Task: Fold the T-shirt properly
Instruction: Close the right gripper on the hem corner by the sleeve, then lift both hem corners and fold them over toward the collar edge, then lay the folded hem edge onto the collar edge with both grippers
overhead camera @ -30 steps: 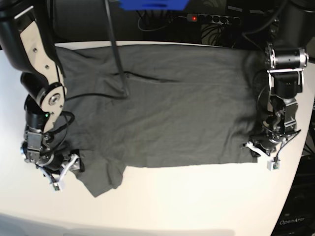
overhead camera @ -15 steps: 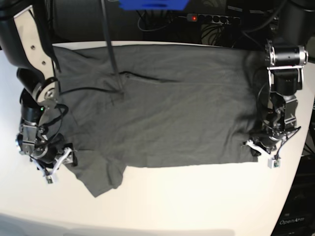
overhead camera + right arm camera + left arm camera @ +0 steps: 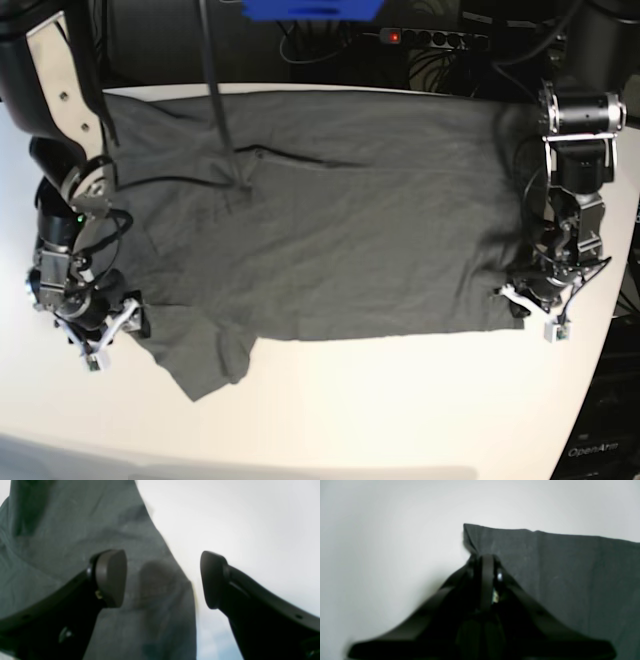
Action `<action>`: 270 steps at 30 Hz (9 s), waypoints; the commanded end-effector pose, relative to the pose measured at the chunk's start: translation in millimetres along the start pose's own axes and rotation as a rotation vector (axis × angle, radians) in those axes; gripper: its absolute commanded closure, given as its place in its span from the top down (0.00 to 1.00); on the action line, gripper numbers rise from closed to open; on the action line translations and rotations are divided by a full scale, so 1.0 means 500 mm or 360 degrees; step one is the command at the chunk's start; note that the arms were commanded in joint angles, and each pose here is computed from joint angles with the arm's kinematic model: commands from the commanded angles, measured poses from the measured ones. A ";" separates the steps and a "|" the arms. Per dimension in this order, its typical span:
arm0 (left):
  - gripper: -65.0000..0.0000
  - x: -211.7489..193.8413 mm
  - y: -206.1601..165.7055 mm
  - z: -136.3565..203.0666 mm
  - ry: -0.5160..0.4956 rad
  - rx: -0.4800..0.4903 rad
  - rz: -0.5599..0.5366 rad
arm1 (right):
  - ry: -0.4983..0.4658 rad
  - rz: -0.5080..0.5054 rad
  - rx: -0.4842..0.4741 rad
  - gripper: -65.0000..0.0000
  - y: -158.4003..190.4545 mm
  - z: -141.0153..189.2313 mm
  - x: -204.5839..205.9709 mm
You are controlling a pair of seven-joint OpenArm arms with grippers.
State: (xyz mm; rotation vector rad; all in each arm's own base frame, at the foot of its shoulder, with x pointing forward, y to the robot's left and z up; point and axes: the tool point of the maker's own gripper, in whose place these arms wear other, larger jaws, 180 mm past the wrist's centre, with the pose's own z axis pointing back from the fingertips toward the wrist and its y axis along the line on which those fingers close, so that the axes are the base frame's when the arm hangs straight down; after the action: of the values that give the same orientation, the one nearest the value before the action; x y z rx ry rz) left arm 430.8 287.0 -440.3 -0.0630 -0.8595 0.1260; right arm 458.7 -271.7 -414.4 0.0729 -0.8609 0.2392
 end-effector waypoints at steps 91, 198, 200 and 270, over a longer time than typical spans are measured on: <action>0.04 -0.029 0.035 0.009 0.0140 0.0064 -0.0035 | -0.0059 -0.0051 0.0087 0.01 0.028 -0.006 -0.035; 0.04 -0.014 0.016 0.410 -0.0272 -0.0030 -0.0013 | -0.0497 0.0503 -0.0581 0.01 0.063 0.471 -0.158; 0.04 -0.024 0.012 0.414 -0.0261 -0.0034 -0.0010 | -0.0518 0.0478 -0.0593 0.01 0.067 0.484 -0.169; 0.04 -0.068 0.024 0.422 -0.0180 -0.0011 0.0006 | -0.0396 0.0026 -0.0576 0.01 0.137 0.536 -0.410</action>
State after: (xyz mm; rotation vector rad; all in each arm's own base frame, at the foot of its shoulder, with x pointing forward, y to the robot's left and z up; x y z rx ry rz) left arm 241.5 292.4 -341.6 -0.0702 -0.9321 0.1465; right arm 112.5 -279.2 -409.0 -0.2275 -1.0983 0.0854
